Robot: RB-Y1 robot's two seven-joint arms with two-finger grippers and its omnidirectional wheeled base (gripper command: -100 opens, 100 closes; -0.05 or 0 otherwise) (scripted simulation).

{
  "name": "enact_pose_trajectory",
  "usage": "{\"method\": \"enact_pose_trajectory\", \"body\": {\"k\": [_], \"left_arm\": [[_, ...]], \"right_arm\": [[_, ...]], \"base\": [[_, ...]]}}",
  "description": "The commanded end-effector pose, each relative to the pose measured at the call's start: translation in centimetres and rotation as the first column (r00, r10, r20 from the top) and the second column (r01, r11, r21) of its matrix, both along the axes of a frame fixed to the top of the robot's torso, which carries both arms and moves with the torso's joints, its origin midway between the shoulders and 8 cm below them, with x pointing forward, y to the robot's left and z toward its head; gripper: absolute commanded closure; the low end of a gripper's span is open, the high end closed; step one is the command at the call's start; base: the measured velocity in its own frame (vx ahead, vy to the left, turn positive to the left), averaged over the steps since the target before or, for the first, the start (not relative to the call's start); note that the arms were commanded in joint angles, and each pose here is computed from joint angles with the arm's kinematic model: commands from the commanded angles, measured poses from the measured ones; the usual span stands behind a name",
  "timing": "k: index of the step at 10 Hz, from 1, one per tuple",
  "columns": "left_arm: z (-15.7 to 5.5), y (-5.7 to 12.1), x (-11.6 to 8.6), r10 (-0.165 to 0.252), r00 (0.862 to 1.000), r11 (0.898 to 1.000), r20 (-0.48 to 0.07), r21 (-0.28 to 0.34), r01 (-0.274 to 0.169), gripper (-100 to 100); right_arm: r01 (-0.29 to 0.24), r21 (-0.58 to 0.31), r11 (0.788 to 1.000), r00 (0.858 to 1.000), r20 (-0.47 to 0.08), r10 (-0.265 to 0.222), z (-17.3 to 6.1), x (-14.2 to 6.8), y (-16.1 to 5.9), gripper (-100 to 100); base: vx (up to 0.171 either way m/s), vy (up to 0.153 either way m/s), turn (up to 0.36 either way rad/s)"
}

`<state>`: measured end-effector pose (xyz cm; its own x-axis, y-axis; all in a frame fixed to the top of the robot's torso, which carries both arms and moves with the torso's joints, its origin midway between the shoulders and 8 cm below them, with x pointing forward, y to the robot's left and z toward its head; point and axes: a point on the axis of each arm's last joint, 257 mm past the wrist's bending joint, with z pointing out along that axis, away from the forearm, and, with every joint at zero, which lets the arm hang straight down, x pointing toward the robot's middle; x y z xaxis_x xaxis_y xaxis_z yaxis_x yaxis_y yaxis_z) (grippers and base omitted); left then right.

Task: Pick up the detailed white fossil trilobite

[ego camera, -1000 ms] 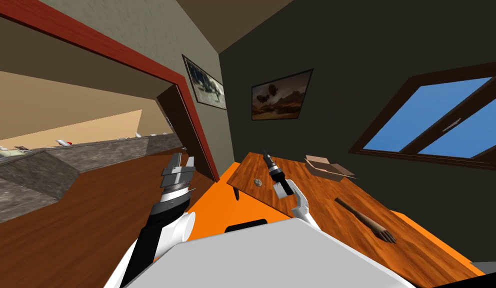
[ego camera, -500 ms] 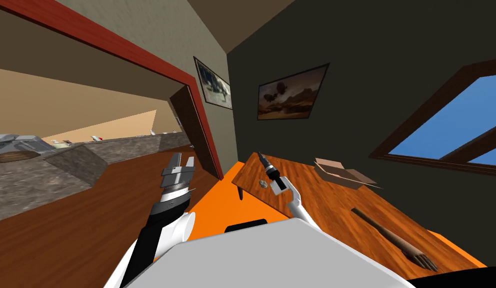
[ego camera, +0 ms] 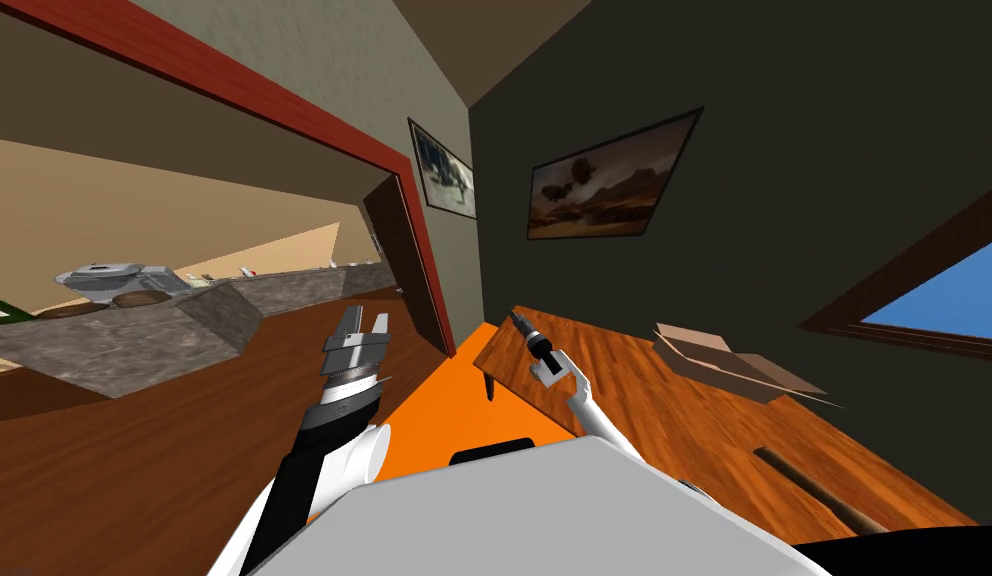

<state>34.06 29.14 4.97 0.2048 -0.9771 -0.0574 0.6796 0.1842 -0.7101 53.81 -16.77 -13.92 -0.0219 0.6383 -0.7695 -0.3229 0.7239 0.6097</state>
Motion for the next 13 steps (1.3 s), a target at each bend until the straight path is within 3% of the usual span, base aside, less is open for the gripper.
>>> {"method": "enact_pose_trajectory", "body": {"k": [1, 4, 6, 7, 8, 9, 10, 11, 12, 13], "left_arm": [[0.0, 0.0, 0.0, 0.0, 1.0, 1.0, 0.0, 0.0, 0.0, 0], [0.0, 0.0, 0.0, 0.0, 1.0, 1.0, 0.0, 0.0, 0.0, 0], [0.0, 0.0, 0.0, 0.0, 1.0, 1.0, 0.0, 0.0, 0.0, 0], [0.0, 0.0, 0.0, 0.0, 1.0, 1.0, 0.0, 0.0, 0.0, 0], [0.0, 0.0, 0.0, 0.0, 1.0, 1.0, 0.0, 0.0, 0.0, 0], [0.0, 0.0, 0.0, 0.0, 1.0, 1.0, 0.0, 0.0, 0.0, 0], [0.0, 0.0, 0.0, 0.0, 1.0, 1.0, 0.0, 0.0, 0.0, 0], [0.0, 0.0, 0.0, 0.0, 1.0, 1.0, 0.0, 0.0, 0.0, 0], [0.0, 0.0, 0.0, 0.0, 1.0, 1.0, 0.0, 0.0, 0.0, 0], [0.0, 0.0, 0.0, 0.0, 1.0, 1.0, 0.0, 0.0, 0.0, 0]], "right_arm": [[0.006, -0.038, 0.999, 0.999, -0.036, -0.008, -2.0, 0.6, 0.1, -100], [0.004, -0.174, 0.985, 0.994, -0.108, -0.024, -6.1, 1.9, 0.8, -100], [0.007, -0.181, 0.984, 0.991, -0.133, -0.032, -7.4, 1.9, 0.4, -100], [0.001, -0.248, 0.969, 0.986, -0.159, -0.041, -9.1, 2.2, 0.7, -100], [0.002, -0.254, 0.967, 0.982, -0.182, -0.05, -10.4, 2.2, 0.3, -100], [-0.007, -0.319, 0.948, 0.978, -0.198, -0.059, -11.5, 2.4, 0.5, -100], [-0.007, -0.327, 0.945, 0.972, -0.223, -0.07, -13.0, 2.3, 0.0, -100], [-0.019, -0.395, 0.919, 0.964, -0.252, -0.088, -15.0, 2.3, -0.3, -100], [-0.021, -0.403, 0.915, 0.955, -0.279, -0.101, -16.5, 2.1, -0.9, -100], [-0.036, -0.468, 0.883, 0.945, -0.304, -0.122, -18.4, 1.9, -1.4, -100]], "base": [[0.032, 0.062, 0.088], [0.038, 0.068, 0.137], [0.022, 0.047, 0.028], [0.016, 0.047, 0.162], [0.027, 0.046, 0.085], [0.032, 0.064, 0.131], [0.035, 0.058, 0.072], [0.051, 0.071, 0.134], [0.046, 0.056, 0.071], [0.045, 0.057, 0.116]]}}
